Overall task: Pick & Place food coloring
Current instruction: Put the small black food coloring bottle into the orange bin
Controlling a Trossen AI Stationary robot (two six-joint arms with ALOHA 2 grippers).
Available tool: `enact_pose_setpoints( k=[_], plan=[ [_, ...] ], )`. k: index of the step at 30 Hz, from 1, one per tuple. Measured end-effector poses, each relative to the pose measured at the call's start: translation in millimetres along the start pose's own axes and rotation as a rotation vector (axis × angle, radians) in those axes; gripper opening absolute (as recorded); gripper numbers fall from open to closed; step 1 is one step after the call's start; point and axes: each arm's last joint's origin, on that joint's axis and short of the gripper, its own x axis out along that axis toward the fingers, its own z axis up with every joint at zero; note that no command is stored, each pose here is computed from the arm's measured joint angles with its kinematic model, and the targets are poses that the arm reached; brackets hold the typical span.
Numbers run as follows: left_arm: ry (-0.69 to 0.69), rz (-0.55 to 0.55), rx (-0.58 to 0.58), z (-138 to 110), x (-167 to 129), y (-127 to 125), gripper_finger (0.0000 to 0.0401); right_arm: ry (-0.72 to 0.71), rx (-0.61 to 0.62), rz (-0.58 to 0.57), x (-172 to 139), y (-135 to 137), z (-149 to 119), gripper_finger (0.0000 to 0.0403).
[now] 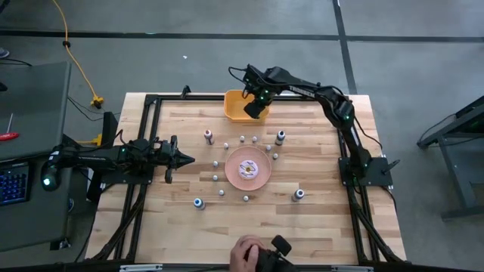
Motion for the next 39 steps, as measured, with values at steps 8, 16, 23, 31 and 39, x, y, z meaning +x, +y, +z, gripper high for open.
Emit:
enact_pose_setpoints(
  k=[8,16,23,31,39],
  plan=[
    [0.0,0.0,0.0,0,0,0,0.0001,0.017,-0.098,-0.006,6,-5,0,0.0055],
    [0.0,0.0,0.0,0,0,0,0.0001,0.094,-0.178,0.001,27,-6,-3,0.0064],
    [0.0,-0.001,0.0,0,0,0,0.0001,0.116,-0.208,0.003,39,-7,-3,0.0063],
    [0.0,-0.001,0.0,0,0,0,0.0001,0.13,-0.202,0.017,46,-8,-3,0.0081],
    [0.0,0.0,0.0,0,0,0,0.0001,0.123,-0.198,0.0,46,-9,-2,0.0082]
  ],
)
